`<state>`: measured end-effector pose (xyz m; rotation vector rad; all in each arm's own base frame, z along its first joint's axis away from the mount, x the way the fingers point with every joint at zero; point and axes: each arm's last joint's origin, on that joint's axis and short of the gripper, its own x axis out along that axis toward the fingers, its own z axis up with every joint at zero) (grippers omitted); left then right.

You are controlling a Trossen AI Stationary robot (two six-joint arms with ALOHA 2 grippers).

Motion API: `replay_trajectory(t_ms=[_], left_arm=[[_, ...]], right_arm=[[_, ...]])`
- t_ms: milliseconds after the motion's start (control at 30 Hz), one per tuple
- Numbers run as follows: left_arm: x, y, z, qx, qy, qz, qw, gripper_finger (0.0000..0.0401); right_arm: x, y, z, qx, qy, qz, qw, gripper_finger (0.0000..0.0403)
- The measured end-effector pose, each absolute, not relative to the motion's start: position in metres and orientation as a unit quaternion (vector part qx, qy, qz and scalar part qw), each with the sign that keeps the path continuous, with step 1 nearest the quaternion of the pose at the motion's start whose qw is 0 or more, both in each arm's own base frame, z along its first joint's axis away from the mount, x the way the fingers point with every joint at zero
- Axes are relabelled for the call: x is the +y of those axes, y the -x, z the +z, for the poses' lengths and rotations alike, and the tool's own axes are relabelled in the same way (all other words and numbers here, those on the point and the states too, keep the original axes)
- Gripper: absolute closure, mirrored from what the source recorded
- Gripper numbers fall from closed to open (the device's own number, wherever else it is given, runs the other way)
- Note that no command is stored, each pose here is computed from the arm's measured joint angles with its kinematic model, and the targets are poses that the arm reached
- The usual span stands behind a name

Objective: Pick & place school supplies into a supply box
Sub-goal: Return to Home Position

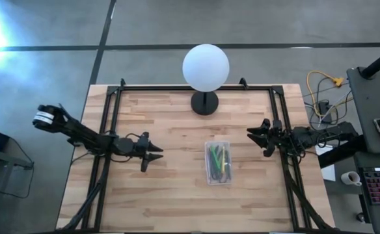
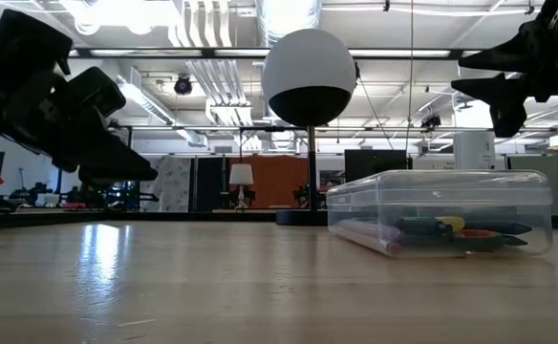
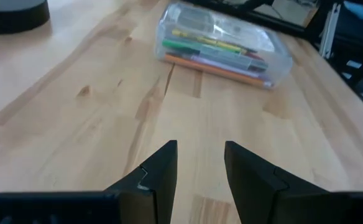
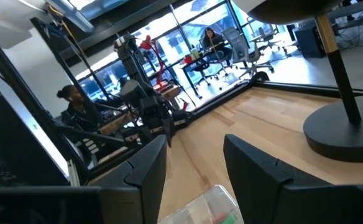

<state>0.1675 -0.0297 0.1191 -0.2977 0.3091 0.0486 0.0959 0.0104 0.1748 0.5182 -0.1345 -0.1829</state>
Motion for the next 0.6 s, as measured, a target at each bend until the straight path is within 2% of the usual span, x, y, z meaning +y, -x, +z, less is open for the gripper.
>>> replay_trajectory(t_ms=[600], left_arm=[[-0.0298,-0.1679,0.114,0.169,0.144,0.027,0.975,0.0283]], right_arm=[[0.0104,-0.0959,0.1749,-0.066,-0.256,-0.09,0.96,0.025]])
